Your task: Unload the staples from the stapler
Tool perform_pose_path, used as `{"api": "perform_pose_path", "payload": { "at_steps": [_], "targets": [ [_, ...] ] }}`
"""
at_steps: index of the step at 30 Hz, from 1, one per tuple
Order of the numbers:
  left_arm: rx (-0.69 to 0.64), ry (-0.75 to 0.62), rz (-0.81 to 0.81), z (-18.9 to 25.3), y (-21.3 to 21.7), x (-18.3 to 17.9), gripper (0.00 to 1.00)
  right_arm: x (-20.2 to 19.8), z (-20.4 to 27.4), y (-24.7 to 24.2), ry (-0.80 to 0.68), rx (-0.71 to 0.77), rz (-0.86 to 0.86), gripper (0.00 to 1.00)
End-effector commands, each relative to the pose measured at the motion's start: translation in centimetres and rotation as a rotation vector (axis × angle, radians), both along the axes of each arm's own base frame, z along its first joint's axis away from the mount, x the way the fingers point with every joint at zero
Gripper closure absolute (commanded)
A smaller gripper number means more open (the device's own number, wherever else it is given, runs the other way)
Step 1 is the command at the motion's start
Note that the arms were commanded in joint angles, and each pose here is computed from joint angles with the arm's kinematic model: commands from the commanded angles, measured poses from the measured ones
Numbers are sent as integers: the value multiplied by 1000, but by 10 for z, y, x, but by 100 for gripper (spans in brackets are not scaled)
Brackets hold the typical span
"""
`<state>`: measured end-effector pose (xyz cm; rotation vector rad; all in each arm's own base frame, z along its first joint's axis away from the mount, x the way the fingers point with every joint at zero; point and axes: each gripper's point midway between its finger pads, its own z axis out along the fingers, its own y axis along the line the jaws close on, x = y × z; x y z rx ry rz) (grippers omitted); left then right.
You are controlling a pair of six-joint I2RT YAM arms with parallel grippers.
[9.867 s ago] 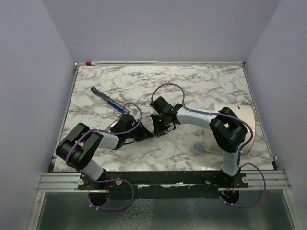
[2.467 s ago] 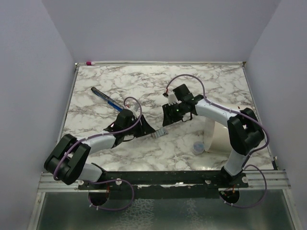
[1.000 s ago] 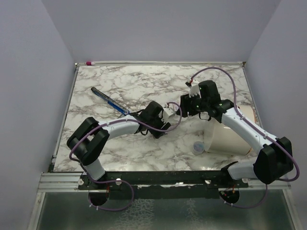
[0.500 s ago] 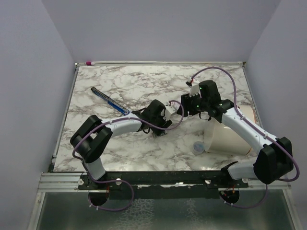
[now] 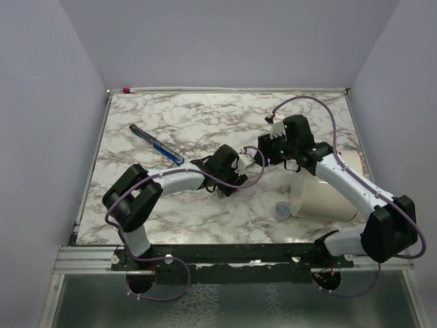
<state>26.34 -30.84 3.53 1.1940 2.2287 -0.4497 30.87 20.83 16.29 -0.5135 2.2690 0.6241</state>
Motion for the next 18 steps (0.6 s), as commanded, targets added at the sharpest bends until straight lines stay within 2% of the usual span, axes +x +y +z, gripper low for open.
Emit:
{"api": "perform_pose_path", "payload": {
  "at_steps": [1, 18],
  "targets": [
    [-7, -14, 6, 6, -7, 3, 39, 1, 8, 3, -37, 13, 13, 46],
    [-58, 108, 102, 22, -14, -8, 39, -1, 2, 3, -17, 7, 16, 46]
  ]
}}
